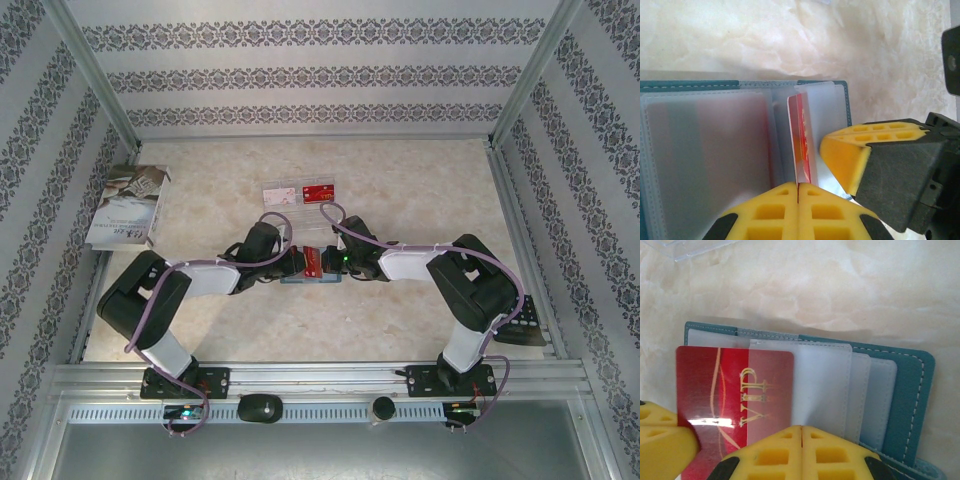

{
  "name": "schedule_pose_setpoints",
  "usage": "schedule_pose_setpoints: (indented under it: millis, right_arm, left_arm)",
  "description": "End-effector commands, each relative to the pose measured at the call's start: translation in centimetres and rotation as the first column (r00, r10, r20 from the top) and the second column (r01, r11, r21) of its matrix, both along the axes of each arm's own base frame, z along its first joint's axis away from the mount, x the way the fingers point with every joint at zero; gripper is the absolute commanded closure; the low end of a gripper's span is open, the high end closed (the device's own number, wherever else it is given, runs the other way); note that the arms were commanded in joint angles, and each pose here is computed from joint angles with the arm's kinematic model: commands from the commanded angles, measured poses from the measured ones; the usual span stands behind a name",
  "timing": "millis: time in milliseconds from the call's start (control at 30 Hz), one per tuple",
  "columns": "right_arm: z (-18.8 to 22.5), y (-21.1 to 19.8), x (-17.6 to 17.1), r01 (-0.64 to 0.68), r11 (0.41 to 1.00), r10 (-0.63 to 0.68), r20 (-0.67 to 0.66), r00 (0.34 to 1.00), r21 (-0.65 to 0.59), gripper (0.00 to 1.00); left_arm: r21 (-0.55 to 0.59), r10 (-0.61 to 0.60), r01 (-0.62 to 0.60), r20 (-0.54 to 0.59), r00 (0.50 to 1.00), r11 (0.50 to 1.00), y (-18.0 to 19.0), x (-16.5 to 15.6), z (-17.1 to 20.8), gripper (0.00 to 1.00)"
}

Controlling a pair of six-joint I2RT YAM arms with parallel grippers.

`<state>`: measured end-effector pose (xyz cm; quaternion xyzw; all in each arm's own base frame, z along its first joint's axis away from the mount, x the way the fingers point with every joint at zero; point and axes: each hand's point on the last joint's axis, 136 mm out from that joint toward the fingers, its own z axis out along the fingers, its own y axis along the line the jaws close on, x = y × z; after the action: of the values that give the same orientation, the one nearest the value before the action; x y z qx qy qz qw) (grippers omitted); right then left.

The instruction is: Take the credit cards out of the card holder

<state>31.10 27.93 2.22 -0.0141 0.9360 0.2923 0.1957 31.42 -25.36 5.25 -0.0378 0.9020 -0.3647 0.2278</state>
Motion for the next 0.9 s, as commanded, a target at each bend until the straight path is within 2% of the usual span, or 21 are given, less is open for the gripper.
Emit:
schedule_pose_setpoints:
  millis: [0, 333, 533, 733, 867]
  right_arm:
    - [-4.0, -3.5, -1.5, 0.063, 0.987, -0.079, -0.102, 0.992, -0.145, 1.00]
    - [-2.7, -2.7, -1.0, 0.043, 0.994, -0.049, -0.064, 0.997, -0.097, 0.99]
    - [-0.1, -1.2, -0.2, -0.017, 1.000, 0.018, 0.035, 0.999, -0.020, 0.86]
    - [2.9, -0.8, -0.2, -0.072, 0.997, 0.071, 0.130, 0.989, -0.001, 0.75]
    - [4.3, -1.5, -0.2, -0.060, 0.998, 0.063, 0.174, 0.983, -0.019, 0.73]
  left_arm:
    - [0.048, -0.040, 0.039, 0.007, 0.999, 0.998, 0.9, -0.9, 0.1, 1.00]
    - [0.120, -0.056, 0.051, 0.037, 0.998, 0.991, 2.1, -0.9, 2.2, 1.00]
    - [0.144, -0.078, 0.068, 0.061, 0.995, 0.987, 2.4, -0.7, 3.9, 1.00]
    - [0.151, -0.114, 0.099, 0.094, 0.989, 0.984, 2.6, -0.3, 6.0, 1.00]
    - [0.210, -0.179, 0.146, 0.148, 0.973, 0.967, 2.7, 0.8, 8.9, 1.00]
